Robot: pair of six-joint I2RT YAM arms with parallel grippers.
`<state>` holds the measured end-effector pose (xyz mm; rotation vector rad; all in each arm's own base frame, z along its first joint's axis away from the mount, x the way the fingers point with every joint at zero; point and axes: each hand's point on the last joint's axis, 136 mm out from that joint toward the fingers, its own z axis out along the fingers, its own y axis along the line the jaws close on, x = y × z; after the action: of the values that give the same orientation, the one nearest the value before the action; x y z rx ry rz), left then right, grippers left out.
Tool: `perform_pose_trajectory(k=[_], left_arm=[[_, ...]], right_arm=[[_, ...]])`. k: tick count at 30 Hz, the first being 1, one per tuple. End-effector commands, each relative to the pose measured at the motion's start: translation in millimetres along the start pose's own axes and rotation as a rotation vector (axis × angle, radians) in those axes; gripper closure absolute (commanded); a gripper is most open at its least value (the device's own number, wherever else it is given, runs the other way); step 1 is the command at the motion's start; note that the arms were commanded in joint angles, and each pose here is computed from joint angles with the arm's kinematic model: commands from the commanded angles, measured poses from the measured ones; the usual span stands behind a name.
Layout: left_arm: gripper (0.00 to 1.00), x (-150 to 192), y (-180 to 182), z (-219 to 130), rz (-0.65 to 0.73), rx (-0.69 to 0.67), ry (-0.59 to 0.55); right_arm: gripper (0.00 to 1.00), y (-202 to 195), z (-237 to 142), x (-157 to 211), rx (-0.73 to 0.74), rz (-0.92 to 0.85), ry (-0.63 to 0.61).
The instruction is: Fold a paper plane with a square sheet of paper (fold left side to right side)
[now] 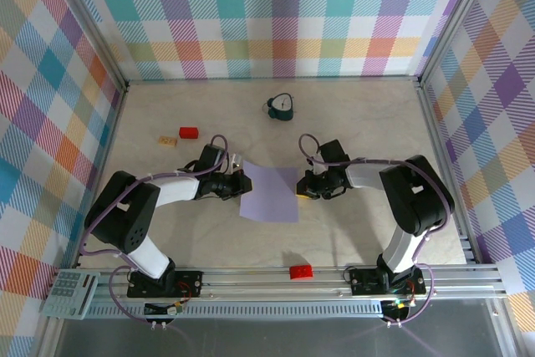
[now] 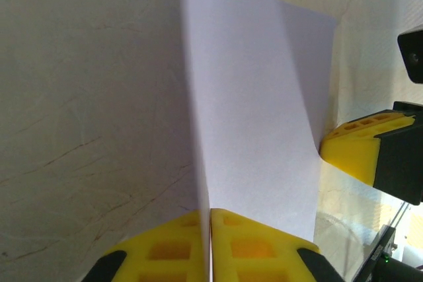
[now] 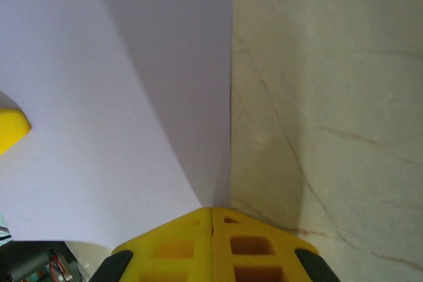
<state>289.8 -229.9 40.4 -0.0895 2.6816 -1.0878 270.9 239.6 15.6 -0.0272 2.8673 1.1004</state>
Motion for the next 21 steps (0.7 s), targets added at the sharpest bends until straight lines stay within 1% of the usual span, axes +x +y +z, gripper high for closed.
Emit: perform_pose_trajectory(k=[1, 6, 11, 15, 19, 21], left_arm=[[0.86, -7, -22, -13, 0.041, 0.043, -0.017], [0.82, -10, -38, -26, 0.059, 0.080, -0.035], [0.73, -12, -62, -33, 0.081, 0.158, -0.036], [0.63, -10, -85, -27, 0.113, 0.222, -0.017], [0.52, -8, -104, -14, 0.141, 0.269, 0.005], [0.49, -6, -109, -6, 0.153, 0.276, 0.017]], right_arm=[[0.96, -17, 7, 6, 0.083, 0.014, 0.032], [0.96, -34, 9, 17, 0.151, 0.021, 0.060], [0.96, -38, 11, 19, 0.164, 0.020, 0.069], [0.96, -35, 13, 19, 0.155, 0.013, 0.068], [0.96, -30, 14, 17, 0.139, 0.010, 0.064], [0.96, -28, 14, 16, 0.132, 0.007, 0.058]])
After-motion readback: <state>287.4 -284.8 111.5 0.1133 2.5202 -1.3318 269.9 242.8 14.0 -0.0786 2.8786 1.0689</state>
